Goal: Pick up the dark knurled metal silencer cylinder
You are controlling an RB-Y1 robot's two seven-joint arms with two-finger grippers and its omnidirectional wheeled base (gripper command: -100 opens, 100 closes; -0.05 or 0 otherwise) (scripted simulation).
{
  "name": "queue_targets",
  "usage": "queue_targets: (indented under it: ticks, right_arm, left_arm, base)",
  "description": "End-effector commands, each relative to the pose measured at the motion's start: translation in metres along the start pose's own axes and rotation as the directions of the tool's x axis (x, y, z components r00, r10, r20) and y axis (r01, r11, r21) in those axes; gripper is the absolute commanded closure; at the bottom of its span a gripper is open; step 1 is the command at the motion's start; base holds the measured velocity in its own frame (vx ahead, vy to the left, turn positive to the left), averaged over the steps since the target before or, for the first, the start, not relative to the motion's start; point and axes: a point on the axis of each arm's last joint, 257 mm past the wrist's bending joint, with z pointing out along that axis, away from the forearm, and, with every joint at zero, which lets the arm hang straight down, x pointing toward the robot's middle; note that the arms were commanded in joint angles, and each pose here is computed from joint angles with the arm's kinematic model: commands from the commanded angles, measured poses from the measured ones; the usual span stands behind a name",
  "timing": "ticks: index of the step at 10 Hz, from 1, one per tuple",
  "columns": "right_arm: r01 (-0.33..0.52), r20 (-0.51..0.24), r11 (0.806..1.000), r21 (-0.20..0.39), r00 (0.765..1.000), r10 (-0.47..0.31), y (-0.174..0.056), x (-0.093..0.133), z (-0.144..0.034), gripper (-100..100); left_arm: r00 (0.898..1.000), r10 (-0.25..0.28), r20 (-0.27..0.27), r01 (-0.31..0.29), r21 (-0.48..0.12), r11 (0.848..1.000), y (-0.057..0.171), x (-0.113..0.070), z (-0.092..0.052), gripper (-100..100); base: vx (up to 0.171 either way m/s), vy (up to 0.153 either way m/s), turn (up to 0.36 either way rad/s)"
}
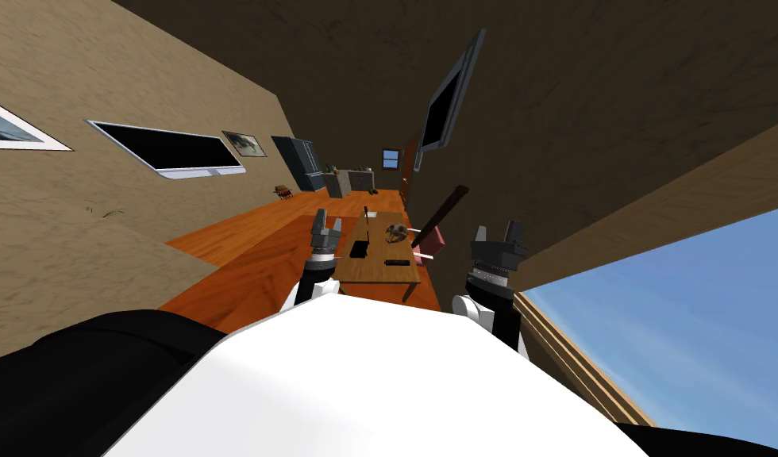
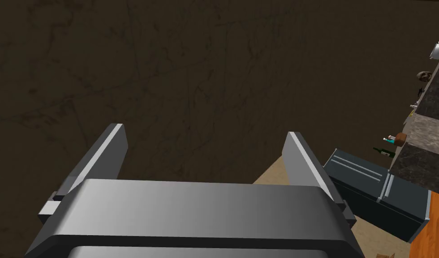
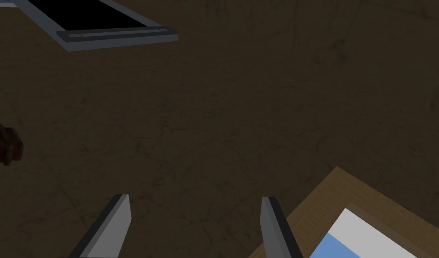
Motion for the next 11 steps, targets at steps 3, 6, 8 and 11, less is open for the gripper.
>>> queue_targets:
  ticks: [3, 6, 8, 11]
  right_arm:
    - [0.000, 0.000, 1.000, 0.000, 1.000, 0.000, 0.000, 0.000, 0.000, 0]
    - [0.000, 0.000, 1.000, 0.000, 1.000, 0.000, 0.000, 0.000, 0.000, 0]
    - [0.000, 0.000, 1.000, 0.000, 1.000, 0.000, 0.000, 0.000, 0.000, 0]
    - [0.000, 0.000, 1.000, 0.000, 1.000, 0.000, 0.000, 0.000, 0.000, 0]
  left_arm:
    - [0.998, 0.032, -0.062, -0.035, -0.049, 0.998, 0.029, 0.005, 0.006, -100]
    - [0.994, 0.056, -0.092, -0.067, -0.113, 0.991, 0.067, 0.004, 0.015, -100]
    - [0.992, 0.072, -0.101, -0.088, -0.165, 0.982, 0.094, -0.001, 0.022, -100]
    - [0.991, 0.080, -0.103, -0.101, -0.221, 0.970, 0.126, -0.005, 0.034, -100]
  base:
    - [-0.138, -0.096, -0.033]
    - [-0.100, -0.120, -0.065]
    - [-0.108, -0.122, -0.074]
    - [-0.053, -0.126, -0.052]
